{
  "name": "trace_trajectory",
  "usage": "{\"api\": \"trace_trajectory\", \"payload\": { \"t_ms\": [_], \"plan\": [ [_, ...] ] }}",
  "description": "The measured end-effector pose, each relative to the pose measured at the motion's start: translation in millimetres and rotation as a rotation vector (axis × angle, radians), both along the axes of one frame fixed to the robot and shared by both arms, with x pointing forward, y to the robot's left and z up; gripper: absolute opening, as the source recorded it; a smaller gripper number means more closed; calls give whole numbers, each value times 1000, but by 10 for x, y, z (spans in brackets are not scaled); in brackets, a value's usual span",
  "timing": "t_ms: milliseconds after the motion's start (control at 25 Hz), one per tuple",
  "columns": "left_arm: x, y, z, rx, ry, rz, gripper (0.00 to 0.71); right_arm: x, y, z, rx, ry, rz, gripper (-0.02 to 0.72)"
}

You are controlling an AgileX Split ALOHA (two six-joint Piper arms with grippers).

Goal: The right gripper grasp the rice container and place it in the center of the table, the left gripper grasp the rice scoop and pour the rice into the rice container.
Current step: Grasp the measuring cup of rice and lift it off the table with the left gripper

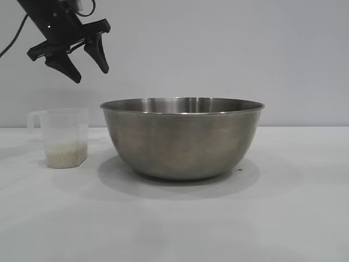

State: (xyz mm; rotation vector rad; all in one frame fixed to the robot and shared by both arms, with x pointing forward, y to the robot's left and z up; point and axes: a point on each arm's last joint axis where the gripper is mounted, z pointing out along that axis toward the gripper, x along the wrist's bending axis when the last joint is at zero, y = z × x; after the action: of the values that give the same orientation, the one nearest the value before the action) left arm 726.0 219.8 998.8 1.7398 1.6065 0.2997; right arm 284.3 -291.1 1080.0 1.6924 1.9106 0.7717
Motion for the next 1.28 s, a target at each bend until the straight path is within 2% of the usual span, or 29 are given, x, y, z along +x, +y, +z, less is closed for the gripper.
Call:
{"api": "trace_trajectory", "payload": {
  "t_ms": [280,520,920,1280],
  "plan": [
    [0,6,-3,12,-1,-4,430,-360,-40,-183,18,-161,0,543],
    [0,12,-6,26,-4,-9,430,-428,-43,-366,23,-179,4,543],
    [-1,29,-14,62,-8,-21,430,-553,-28,-372,23,-266,52,543],
    [-8,31,-21,91,-11,-51,430,-562,-21,-372,25,-272,62,543]
  ]
}}
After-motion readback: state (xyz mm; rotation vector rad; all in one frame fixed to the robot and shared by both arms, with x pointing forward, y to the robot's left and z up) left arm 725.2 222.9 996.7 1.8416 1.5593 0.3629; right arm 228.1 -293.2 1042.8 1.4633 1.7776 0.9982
